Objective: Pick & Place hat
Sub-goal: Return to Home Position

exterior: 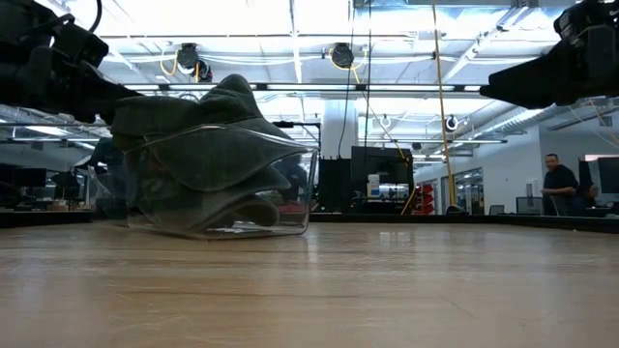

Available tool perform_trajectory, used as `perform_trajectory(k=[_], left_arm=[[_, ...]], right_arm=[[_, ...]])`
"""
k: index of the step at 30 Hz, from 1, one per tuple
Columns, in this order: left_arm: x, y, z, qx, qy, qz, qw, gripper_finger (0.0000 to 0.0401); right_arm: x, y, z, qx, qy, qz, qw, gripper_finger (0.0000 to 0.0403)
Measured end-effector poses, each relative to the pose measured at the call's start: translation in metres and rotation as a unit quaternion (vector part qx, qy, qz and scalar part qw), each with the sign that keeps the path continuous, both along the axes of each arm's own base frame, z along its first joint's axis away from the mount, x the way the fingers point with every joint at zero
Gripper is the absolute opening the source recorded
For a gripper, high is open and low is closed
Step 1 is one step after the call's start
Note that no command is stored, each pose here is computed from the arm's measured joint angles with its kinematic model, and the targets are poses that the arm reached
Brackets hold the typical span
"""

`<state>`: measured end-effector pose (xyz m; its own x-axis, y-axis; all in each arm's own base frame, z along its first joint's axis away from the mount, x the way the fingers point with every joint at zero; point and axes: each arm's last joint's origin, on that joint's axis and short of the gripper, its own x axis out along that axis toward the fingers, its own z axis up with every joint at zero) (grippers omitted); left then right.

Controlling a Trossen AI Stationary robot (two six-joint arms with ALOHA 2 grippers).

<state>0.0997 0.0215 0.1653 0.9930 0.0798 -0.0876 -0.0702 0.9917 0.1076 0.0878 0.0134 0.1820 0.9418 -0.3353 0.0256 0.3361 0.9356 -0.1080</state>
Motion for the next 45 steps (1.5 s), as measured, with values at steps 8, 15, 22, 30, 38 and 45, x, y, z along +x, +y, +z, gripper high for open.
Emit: perform_trajectory(k=[8, 15, 22, 30, 38, 45], left_arm=[[0.0, 0.0, 0.0, -0.013, -0.001, 0.001, 1.0, 0.0228], [0.0, 0.0, 0.0, -0.012, -0.001, 0.001, 1.0, 0.0228], [0.0, 0.0, 0.0, -0.012, -0.002, 0.001, 1.0, 0.0228], [0.0, 0.0, 0.0, -0.012, -0.003, 0.001, 1.0, 0.0228], [0.0, 0.0, 0.0, -0.012, -0.004, 0.001, 1.0, 0.0228], [0.0, 0.0, 0.0, -0.012, -0.004, 0.001, 1.0, 0.0228]], right_arm=[[0.0, 0.0, -0.004, -0.014, 0.023, 0.0, 1.0, 0.0316], [0.003, 0.001, -0.01, -0.016, 0.002, -0.002, 1.0, 0.0316], [0.003, 0.001, -0.005, 0.034, -0.042, 0.001, 0.999, 0.0316], [0.003, 0.001, -0.006, 0.103, -0.06, 0.006, 0.993, 0.0316], [0.004, -0.004, -0.008, 0.113, -0.061, -0.019, 0.992, 0.0316], [0.006, -0.011, -0.008, 0.108, -0.06, -0.063, 0.99, 0.0316]])
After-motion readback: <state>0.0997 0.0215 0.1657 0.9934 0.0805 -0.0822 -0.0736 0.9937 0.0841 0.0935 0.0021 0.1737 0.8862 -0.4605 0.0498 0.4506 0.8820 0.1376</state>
